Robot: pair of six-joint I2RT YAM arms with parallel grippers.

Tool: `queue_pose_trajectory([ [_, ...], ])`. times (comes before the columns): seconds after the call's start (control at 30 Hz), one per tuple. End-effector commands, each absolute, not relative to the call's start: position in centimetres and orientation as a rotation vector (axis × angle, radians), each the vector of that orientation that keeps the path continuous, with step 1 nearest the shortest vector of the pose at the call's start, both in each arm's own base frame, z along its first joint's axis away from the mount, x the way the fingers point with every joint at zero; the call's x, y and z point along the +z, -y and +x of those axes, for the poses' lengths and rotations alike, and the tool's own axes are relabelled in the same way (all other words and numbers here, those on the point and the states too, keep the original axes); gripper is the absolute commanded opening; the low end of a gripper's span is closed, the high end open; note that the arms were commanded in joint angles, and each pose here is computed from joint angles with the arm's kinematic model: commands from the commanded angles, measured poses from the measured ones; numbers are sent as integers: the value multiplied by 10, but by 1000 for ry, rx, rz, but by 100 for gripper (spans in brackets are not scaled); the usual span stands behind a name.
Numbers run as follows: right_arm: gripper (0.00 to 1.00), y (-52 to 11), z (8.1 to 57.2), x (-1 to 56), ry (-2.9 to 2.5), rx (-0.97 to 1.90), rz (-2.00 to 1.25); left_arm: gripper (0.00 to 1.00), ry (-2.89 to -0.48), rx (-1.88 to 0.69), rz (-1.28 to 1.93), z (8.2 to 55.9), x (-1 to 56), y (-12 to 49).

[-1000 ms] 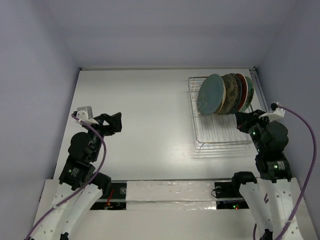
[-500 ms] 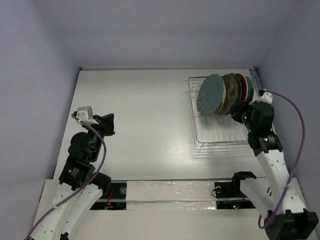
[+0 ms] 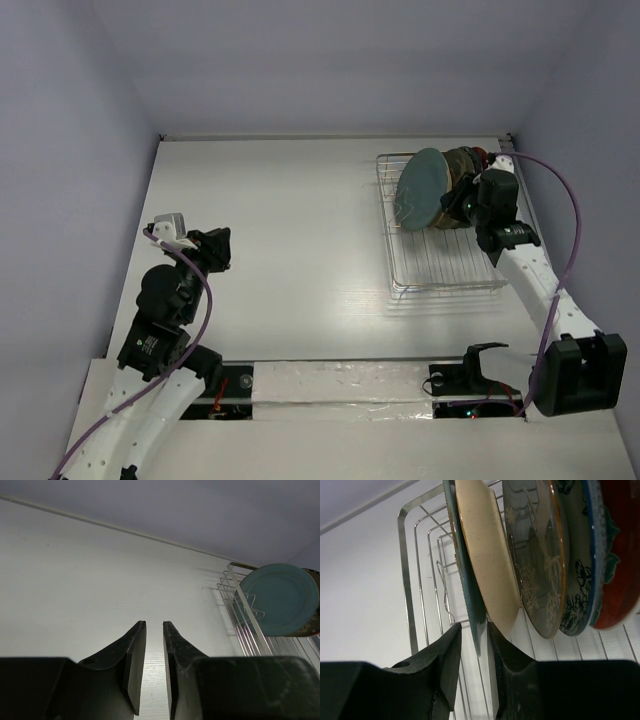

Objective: Unload the plates from the dish rack

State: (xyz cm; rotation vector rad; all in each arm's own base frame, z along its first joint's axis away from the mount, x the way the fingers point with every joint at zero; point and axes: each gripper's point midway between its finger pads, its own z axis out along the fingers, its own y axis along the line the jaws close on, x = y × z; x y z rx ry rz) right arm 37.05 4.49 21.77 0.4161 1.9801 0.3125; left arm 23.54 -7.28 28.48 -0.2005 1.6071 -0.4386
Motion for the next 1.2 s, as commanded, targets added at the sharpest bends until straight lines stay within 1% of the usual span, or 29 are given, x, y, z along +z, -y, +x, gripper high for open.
queue_pose_trajectory([
  [0.0, 32, -52, 388, 250, -1892, 324, 358, 18, -1582, -456, -201, 236, 291, 75],
  [0.23, 30, -54, 397, 244, -1913, 291, 347, 30, -1568, -453, -209, 235, 294, 72],
  [0.27, 30, -53, 397, 243, -1916, 282, 349, 31, -1570, -453, -209, 235, 293, 72],
  [0.37, 24, -58, 398, 240, -1936, 268, 326, 32, -1573, -451, -207, 236, 293, 72],
  [0.47, 18, -68, 399, 232, -1966, 255, 299, 32, -1571, -443, -214, 236, 292, 70],
  [0.57, 17, -77, 402, 223, -2004, 216, 275, 33, -1568, -445, -215, 236, 293, 70],
  [0.67, 20, -78, 409, 216, -2028, 149, 276, 33, -1573, -444, -215, 236, 292, 70],
  [0.7, 24, -80, 410, 215, -2029, 123, 274, 33, -1567, -446, -216, 236, 293, 70],
  [0.8, 29, -86, 418, 212, -2035, 102, 253, 33, -1570, -444, -214, 237, 293, 70],
  [0.83, 33, -86, 420, 211, -2031, 98, 254, 33, -1565, -439, -223, 237, 293, 68],
  [0.9, 38, -90, 425, 206, -2041, 86, 250, 33, -1567, -439, -223, 237, 293, 68],
  [1.0, 38, -88, 430, 198, -2045, 61, 258, 34, -1564, -440, -223, 237, 294, 68],
  [1.1, 32, -87, 434, 199, -2028, 53, 261, 34, -1568, -438, -223, 237, 292, 68],
  [1.17, 23, -90, 434, 206, -2012, 50, 226, 34, -1568, -438, -223, 237, 292, 68],
])
